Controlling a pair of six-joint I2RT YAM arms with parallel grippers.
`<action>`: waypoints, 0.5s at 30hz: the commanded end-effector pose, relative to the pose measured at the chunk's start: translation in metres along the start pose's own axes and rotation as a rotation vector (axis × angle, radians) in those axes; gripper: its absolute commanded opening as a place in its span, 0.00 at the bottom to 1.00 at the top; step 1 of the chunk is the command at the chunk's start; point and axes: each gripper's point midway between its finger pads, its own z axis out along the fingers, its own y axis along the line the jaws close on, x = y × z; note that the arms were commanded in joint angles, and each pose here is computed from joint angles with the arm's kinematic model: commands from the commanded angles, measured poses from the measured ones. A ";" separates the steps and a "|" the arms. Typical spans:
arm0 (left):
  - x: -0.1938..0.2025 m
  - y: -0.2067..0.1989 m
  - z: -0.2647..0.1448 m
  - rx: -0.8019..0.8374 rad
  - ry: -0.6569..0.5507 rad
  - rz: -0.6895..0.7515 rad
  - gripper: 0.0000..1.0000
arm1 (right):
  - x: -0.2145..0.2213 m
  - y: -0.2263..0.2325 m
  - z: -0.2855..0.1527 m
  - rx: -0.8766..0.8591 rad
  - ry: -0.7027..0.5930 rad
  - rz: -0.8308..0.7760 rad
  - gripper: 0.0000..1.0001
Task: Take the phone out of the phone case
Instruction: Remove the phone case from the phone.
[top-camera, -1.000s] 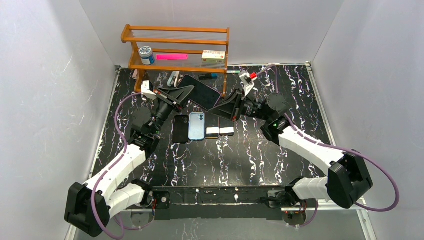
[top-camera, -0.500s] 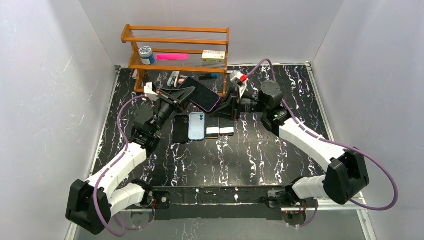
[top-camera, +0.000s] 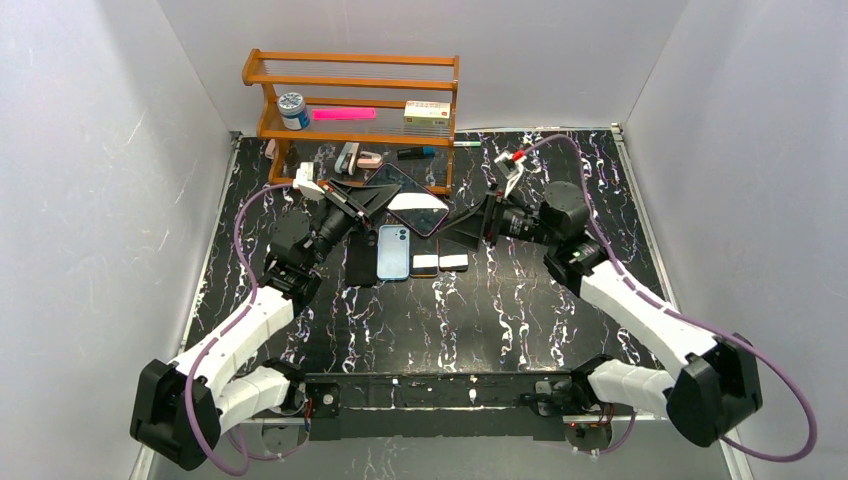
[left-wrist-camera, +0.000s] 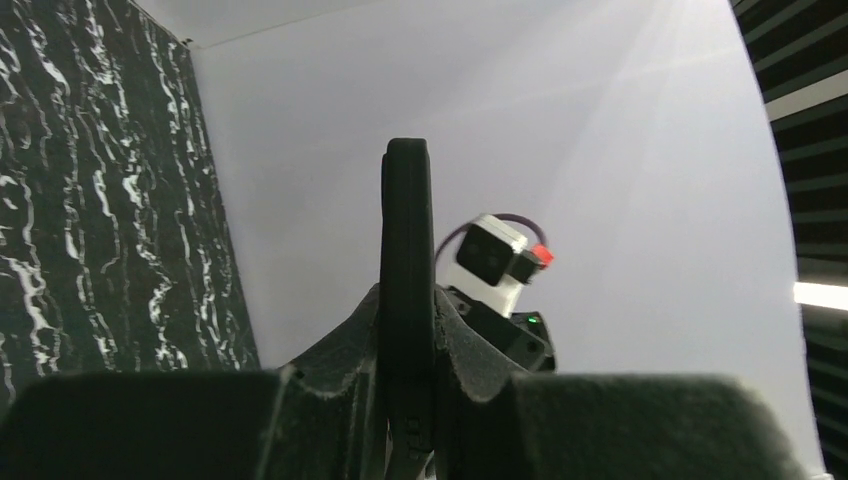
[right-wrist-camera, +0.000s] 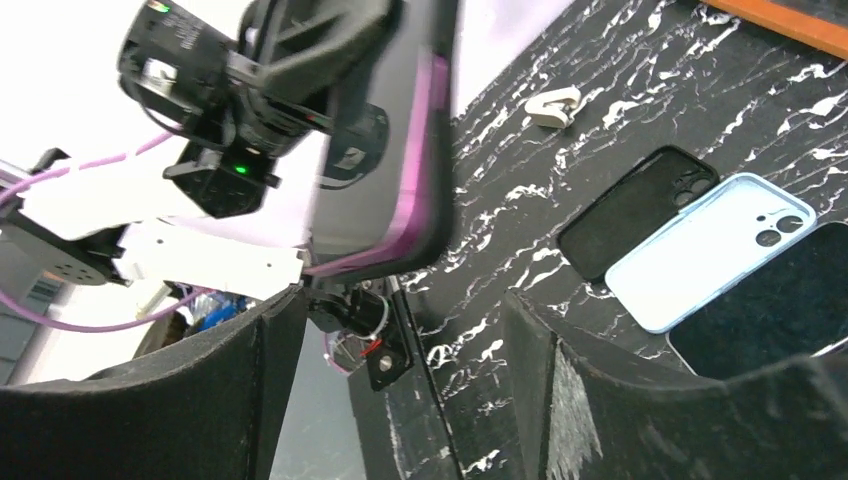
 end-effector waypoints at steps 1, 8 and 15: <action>-0.001 -0.021 -0.004 0.070 -0.006 0.105 0.00 | -0.026 0.033 -0.015 -0.016 -0.114 0.108 0.79; 0.000 -0.026 -0.003 0.082 0.004 0.133 0.00 | -0.044 0.040 -0.015 -0.013 -0.180 0.263 0.72; 0.002 -0.030 -0.005 0.094 0.014 0.132 0.00 | -0.050 0.037 -0.010 -0.003 -0.192 0.292 0.67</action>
